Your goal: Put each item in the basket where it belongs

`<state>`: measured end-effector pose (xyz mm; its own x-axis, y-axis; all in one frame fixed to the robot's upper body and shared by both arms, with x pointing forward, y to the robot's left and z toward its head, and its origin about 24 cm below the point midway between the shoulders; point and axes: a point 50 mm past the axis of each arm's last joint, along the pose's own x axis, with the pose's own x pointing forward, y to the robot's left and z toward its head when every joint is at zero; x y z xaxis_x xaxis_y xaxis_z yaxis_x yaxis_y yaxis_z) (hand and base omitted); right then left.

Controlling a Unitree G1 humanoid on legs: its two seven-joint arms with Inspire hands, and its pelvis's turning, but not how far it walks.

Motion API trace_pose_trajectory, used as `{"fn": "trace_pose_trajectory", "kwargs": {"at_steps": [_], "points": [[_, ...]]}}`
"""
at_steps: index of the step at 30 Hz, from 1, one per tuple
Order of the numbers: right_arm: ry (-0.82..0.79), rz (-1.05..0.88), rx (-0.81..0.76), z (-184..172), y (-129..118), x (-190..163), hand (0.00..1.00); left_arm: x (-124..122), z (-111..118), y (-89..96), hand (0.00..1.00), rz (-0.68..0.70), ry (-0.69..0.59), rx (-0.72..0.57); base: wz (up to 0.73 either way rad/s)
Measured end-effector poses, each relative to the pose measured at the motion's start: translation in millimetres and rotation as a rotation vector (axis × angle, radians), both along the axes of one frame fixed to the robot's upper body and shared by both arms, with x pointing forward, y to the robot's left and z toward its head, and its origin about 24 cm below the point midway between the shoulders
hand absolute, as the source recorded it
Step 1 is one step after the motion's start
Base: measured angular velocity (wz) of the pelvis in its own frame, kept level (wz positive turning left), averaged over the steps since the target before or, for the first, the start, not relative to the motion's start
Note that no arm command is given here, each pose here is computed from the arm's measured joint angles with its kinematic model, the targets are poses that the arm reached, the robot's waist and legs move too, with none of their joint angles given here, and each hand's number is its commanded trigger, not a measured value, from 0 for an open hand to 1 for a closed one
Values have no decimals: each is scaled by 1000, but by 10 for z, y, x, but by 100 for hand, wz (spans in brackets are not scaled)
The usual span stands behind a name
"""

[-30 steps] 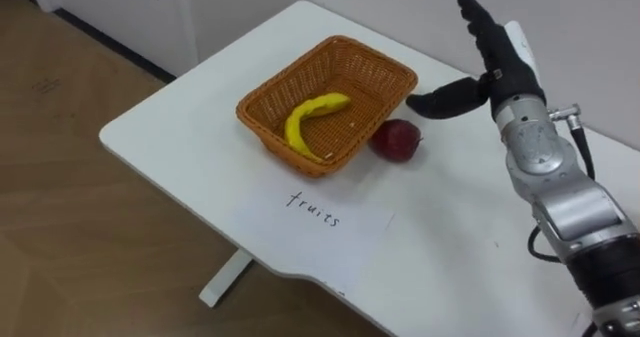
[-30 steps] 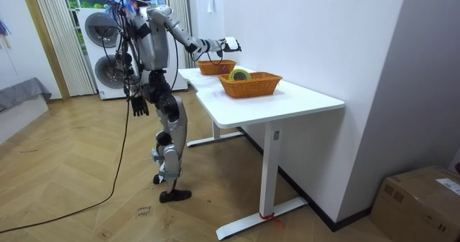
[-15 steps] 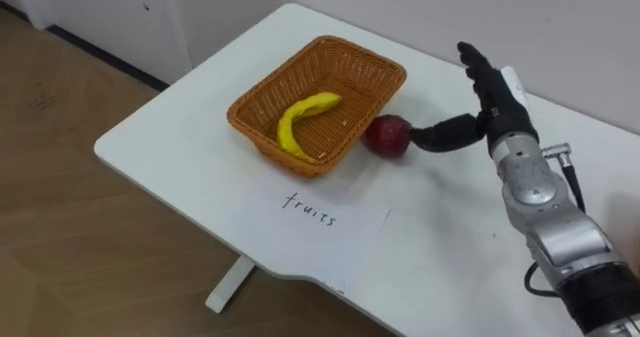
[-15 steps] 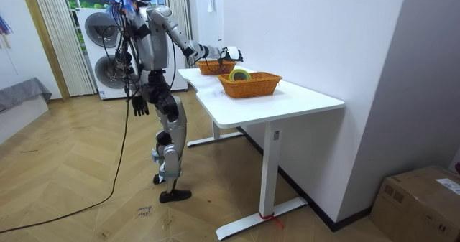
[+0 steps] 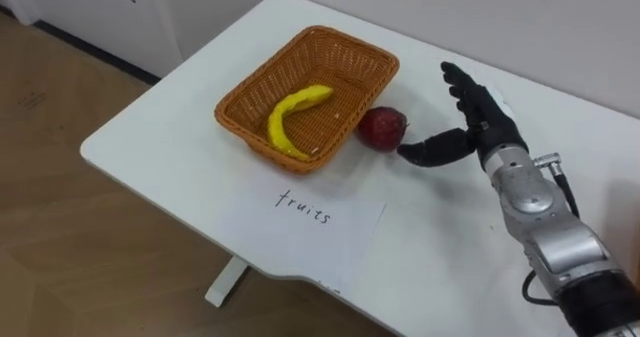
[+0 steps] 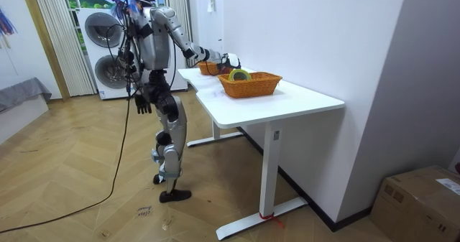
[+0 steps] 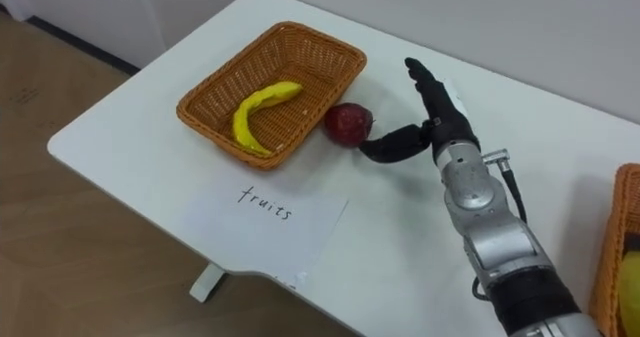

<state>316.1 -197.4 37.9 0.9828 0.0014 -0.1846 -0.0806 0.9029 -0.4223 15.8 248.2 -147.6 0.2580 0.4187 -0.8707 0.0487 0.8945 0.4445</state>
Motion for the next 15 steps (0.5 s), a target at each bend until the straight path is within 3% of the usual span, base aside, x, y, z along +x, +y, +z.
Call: {"fn": "trace_pose_trajectory", "kwargs": {"at_steps": [7, 15], "points": [[117, 32, -1, -218, -48, -68, 0, 41, -2, -23, 0, -21, -7, -4, -2], [141, 83, -27, -244, -30, -89, 0, 51, -6, -28, 0, -27, -5, -26, 0]]}}
